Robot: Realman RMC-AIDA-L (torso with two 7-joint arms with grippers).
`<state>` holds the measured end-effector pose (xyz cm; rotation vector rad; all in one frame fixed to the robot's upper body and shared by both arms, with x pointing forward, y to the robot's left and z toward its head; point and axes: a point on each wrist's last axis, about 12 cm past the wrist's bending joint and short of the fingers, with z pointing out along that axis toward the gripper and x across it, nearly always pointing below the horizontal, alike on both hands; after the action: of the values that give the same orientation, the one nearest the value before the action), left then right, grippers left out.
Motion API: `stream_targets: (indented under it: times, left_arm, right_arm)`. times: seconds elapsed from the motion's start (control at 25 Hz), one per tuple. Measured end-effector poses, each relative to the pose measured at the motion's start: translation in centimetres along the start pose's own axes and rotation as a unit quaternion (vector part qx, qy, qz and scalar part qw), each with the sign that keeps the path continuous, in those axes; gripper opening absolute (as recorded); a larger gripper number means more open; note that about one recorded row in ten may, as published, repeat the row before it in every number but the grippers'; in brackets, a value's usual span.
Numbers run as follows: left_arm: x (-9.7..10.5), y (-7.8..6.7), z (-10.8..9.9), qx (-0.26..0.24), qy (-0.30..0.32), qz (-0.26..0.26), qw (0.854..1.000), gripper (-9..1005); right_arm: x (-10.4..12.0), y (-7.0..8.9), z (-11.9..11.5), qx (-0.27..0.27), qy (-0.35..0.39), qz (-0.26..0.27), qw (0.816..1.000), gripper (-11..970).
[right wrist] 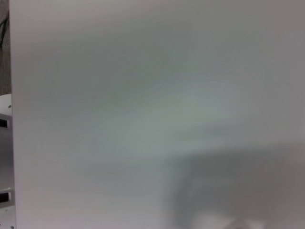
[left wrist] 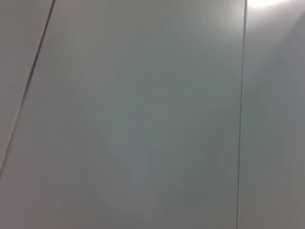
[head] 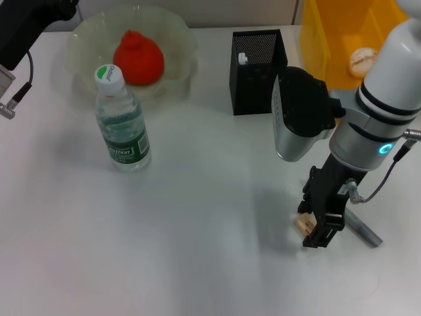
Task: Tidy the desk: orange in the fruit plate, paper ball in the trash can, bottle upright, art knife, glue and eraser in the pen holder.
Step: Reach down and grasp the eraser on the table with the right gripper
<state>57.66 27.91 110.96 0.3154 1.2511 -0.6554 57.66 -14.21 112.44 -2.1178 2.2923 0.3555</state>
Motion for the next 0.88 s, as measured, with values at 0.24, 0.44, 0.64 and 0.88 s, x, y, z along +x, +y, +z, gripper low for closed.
stream_targets:
  times: [0.24, 0.44, 0.64, 0.88]
  left_arm:
    - [-0.01, 0.00, 0.08, 0.000, 0.000, 0.000, 1.000, 515]
    - [0.00, 0.02, 0.08, 0.000, 0.001, 0.000, 1.000, 515]
    - [0.07, 0.12, 0.22, -0.004, 0.004, 0.001, 1.000, 515]
    - [0.08, 0.15, 0.26, -0.005, 0.006, 0.001, 1.000, 515]
  right_arm:
    - [0.15, -0.14, 0.00, 0.005, 0.010, 0.002, 1.000, 632]
    - [-0.03, -0.24, -0.09, 0.007, 0.011, 0.005, 1.000, 613]
    - [-0.11, -0.27, -0.09, 0.007, 0.011, 0.004, 1.000, 526]
    - [-0.24, -0.32, -0.16, 0.008, 0.012, 0.001, 1.000, 469]
